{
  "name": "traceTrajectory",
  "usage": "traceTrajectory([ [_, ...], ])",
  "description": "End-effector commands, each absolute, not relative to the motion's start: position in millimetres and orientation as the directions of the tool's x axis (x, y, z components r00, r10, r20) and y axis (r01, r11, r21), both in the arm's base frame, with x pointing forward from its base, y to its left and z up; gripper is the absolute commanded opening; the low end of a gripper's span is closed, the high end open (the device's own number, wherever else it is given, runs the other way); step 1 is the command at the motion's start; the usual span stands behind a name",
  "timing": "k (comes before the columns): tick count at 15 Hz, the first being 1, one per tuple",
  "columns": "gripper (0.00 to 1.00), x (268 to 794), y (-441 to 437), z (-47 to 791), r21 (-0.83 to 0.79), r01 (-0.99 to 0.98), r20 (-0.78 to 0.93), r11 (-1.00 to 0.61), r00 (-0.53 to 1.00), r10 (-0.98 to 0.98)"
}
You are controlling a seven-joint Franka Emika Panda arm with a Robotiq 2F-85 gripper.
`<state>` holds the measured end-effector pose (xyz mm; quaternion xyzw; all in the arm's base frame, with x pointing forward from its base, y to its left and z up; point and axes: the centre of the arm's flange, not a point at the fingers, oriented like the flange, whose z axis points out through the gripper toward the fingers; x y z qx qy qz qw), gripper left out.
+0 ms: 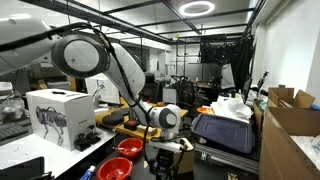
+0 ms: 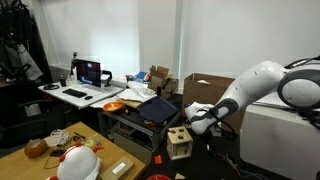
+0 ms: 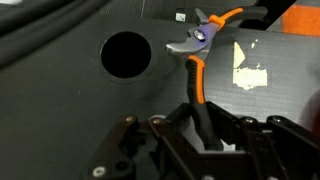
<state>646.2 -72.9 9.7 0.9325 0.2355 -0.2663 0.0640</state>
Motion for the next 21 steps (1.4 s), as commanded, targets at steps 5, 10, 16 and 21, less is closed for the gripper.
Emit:
traceTrajectory([
  [5, 0.06, 631, -54, 36, 0.013, 0.532, -0.588, -0.846, 0.689, 0.424],
  [10, 0.06, 640, -17, 55, 0.046, 0.613, -0.577, -0.789, 0.661, 0.479],
  [16, 0.06, 637, 50, 68, 0.030, 0.723, -0.567, -0.690, 0.581, 0.584],
  [21, 0.06, 638, 91, 67, 0.006, 0.766, -0.585, -0.643, 0.524, 0.619],
])
